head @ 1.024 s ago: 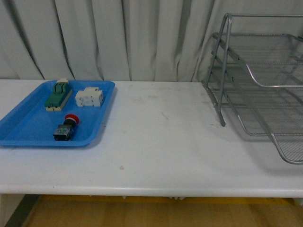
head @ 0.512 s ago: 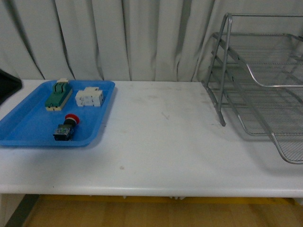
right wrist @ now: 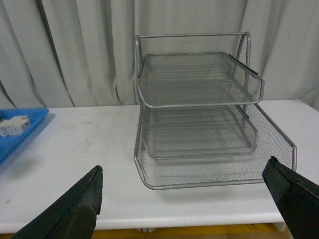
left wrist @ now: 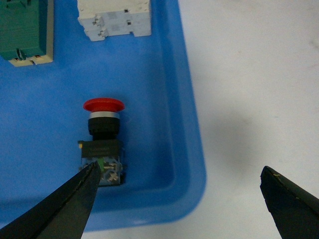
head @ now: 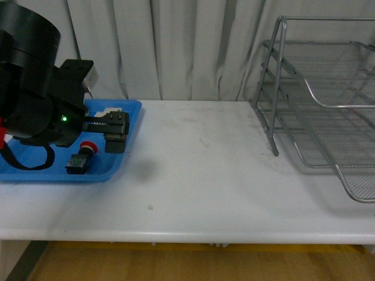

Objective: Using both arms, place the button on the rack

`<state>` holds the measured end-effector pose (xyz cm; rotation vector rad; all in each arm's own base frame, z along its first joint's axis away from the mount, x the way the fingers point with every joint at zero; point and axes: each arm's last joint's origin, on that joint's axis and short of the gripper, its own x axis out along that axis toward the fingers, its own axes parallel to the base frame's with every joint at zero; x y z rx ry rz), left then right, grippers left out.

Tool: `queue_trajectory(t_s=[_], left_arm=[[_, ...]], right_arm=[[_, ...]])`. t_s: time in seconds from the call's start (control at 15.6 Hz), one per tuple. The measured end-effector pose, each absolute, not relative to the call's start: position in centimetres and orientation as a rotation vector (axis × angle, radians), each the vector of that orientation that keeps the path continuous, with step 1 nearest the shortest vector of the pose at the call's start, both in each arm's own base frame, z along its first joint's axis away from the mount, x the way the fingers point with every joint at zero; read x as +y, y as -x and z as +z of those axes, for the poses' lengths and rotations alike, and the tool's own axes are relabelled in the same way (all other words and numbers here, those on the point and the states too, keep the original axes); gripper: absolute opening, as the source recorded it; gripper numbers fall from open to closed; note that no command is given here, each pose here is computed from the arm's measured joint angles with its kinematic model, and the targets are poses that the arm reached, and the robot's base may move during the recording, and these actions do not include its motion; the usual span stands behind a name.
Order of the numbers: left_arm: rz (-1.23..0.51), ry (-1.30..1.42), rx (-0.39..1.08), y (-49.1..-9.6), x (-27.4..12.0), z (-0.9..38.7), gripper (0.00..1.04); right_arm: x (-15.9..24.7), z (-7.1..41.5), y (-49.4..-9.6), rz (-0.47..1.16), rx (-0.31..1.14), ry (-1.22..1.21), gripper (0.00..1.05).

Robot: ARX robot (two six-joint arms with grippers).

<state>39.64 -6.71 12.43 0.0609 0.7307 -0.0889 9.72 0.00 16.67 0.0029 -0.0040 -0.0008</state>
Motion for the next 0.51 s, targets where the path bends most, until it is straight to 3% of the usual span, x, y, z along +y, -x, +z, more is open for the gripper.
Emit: queue_trajectory(t_s=[0.51], left_arm=[[0.050, -0.120, 0.834, -43.2, -4.3, 9.7, 0.98]], right_arm=[[0.0, 16.7, -9.7, -0.001, -0.004, -0.003, 0.98]])
